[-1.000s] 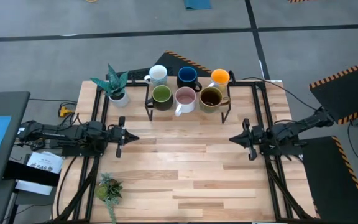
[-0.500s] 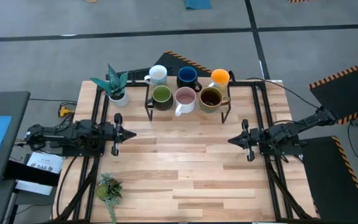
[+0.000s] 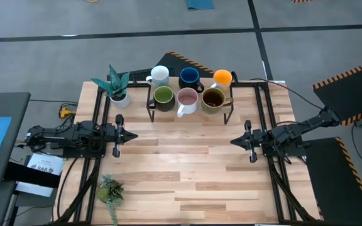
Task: Place coffee mugs
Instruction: Return to Home Position
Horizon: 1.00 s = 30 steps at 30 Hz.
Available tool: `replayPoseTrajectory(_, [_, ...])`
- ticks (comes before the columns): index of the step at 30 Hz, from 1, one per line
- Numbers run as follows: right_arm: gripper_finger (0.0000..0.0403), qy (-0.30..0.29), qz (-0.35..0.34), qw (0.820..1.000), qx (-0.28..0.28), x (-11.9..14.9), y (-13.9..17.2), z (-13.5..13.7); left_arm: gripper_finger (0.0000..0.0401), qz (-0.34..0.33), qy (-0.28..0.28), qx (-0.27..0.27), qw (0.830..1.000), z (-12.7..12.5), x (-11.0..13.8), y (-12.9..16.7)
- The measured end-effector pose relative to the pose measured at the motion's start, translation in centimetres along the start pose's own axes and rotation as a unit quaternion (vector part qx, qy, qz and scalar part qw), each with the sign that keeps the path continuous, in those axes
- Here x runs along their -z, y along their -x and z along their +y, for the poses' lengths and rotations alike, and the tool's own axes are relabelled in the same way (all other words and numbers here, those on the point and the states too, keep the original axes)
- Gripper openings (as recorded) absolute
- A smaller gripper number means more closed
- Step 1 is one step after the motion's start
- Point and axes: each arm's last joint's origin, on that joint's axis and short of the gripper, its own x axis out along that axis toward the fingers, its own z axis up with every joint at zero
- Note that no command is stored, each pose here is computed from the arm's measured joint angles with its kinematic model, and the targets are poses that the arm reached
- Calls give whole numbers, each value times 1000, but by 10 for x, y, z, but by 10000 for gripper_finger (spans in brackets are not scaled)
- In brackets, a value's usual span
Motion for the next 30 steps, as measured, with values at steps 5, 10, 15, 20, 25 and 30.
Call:
replayPoseTrajectory(5, [42, 0, 0, 1000, 0, 0, 0, 0, 0, 0, 0, 0, 1000, 0, 0, 0])
replayPoseTrajectory(10, [42, 0, 0, 1000, 1, 0, 0, 0, 0, 0, 0, 0, 1000, 0, 0, 0])
replayPoseTrajectory(15, [42, -4, -9, 1000, 1, -1, 1, 0, 0, 0, 0, 0, 1000, 0, 0, 0])
replayPoseTrajectory(20, [42, -20, -52, 998, 26, -8, 6, -7, 0, 0, 0, 0, 1000, 0, 0, 0])
replayPoseTrajectory(25, [42, -31, -87, 993, 72, -15, 7, -17, 0, 0, 0, 0, 1000, 0, 0, 0])
replayPoseTrajectory(30, [42, -29, -84, 990, 109, -14, 6, -24, 0, 0, 0, 0, 1000, 0, 0, 0])
